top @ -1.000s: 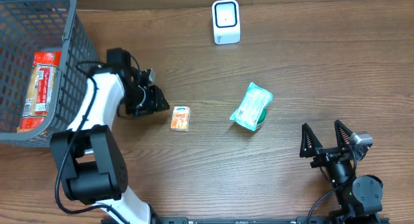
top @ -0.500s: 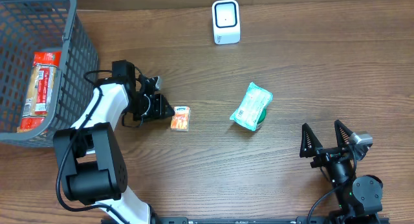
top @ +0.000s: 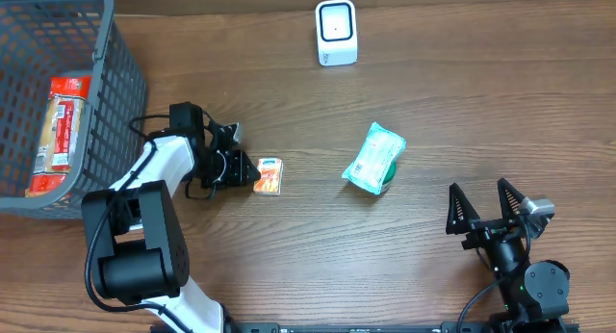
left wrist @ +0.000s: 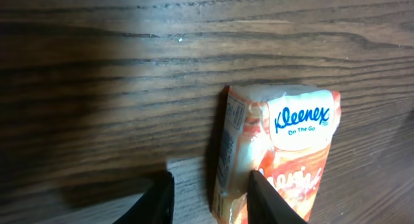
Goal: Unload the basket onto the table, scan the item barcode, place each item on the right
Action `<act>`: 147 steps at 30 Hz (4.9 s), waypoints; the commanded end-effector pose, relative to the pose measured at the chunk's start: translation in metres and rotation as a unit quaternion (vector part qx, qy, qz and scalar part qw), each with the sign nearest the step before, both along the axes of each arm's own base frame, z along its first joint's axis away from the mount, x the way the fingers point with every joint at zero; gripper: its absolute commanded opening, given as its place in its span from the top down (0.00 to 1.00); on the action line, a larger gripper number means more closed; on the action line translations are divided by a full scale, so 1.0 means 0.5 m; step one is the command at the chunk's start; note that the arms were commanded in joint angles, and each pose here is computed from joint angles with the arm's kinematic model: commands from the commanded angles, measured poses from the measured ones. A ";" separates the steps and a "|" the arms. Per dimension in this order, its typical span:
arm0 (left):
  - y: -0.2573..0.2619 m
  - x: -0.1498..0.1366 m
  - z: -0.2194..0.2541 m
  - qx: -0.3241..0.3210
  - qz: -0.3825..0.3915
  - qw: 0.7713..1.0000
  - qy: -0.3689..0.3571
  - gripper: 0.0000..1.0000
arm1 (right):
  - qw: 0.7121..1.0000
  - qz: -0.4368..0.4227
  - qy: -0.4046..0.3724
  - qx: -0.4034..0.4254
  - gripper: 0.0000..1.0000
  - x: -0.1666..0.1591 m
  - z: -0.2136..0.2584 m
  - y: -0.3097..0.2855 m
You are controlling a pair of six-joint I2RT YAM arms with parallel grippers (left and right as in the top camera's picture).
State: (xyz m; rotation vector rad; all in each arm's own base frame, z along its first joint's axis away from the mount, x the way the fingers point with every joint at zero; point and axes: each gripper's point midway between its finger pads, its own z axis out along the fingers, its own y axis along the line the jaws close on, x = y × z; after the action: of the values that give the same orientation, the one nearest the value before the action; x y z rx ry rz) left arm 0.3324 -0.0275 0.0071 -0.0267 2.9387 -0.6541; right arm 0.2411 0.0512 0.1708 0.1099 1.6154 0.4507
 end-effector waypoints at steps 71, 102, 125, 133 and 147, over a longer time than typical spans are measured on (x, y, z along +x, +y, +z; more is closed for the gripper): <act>0.007 0.068 0.123 0.067 0.024 0.997 -0.037 0.96 | 1.000 -0.002 -0.001 -0.003 0.00 0.001 -0.004 -0.002; -0.052 -0.031 0.040 -0.002 -0.039 0.998 0.040 0.56 | 1.000 -0.002 -0.001 -0.003 0.00 0.001 -0.004 -0.002; -0.067 -0.041 -0.024 -0.021 -0.041 0.999 0.003 0.94 | 1.000 -0.002 -0.001 -0.003 0.00 0.001 -0.004 -0.002; -0.063 -0.016 0.003 -0.018 -0.026 0.999 -0.009 0.96 | 1.000 -0.002 -0.001 -0.003 0.00 0.001 -0.004 -0.002; 0.036 0.044 0.210 0.230 0.080 0.965 -0.098 0.96 | 1.000 -0.002 -0.001 -0.003 0.00 0.001 -0.004 -0.002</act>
State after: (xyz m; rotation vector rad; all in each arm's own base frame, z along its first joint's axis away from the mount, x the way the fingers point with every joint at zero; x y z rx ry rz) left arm 0.3523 -0.0278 0.0887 -0.0584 2.8430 -0.2741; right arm 0.2411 0.0512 0.1708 0.1099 1.6157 0.4507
